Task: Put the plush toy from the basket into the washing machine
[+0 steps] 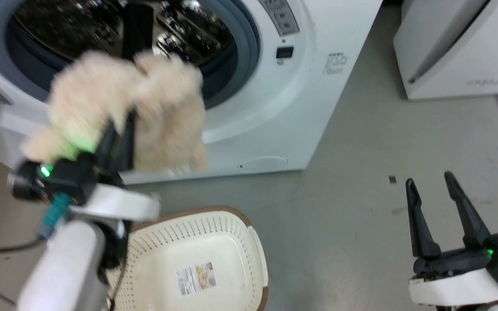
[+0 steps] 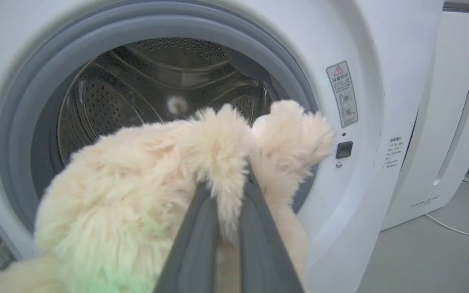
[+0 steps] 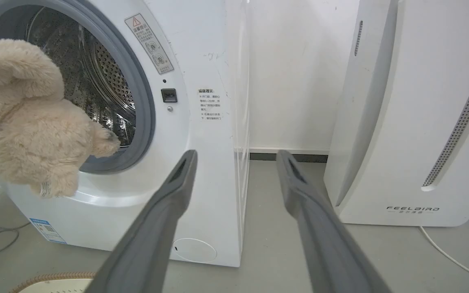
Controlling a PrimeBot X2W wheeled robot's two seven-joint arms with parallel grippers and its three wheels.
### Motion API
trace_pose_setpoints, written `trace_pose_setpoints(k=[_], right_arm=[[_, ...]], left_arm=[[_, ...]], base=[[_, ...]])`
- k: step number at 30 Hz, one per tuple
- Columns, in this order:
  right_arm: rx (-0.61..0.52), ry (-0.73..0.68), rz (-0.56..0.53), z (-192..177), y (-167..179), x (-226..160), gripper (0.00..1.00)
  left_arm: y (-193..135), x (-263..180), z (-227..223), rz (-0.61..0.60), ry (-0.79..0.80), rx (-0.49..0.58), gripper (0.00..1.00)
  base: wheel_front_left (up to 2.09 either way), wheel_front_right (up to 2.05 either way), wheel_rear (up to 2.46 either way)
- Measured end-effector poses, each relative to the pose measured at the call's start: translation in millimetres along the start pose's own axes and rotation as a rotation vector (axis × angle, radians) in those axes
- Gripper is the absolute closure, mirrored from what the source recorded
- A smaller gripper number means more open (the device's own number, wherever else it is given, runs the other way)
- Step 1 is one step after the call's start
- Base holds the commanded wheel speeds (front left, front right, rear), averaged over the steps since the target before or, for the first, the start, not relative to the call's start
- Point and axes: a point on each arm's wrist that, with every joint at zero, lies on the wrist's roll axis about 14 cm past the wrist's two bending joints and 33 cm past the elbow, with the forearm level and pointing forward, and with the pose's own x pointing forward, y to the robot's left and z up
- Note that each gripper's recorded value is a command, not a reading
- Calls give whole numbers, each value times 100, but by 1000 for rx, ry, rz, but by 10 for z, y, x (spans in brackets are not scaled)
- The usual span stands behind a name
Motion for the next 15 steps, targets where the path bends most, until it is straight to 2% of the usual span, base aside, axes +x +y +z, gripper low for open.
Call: trace_pose_setpoints(k=[8, 15], right_arm=[[-15, 49, -36, -241, -145, 188, 0], [-19, 118, -73, -555, -286, 299, 0]], left_arm=[[285, 818, -14, -25, -74, 67, 100], [506, 1518, -336, -26, -58, 100, 100]], base=[[0, 0, 0], [0, 0, 0]])
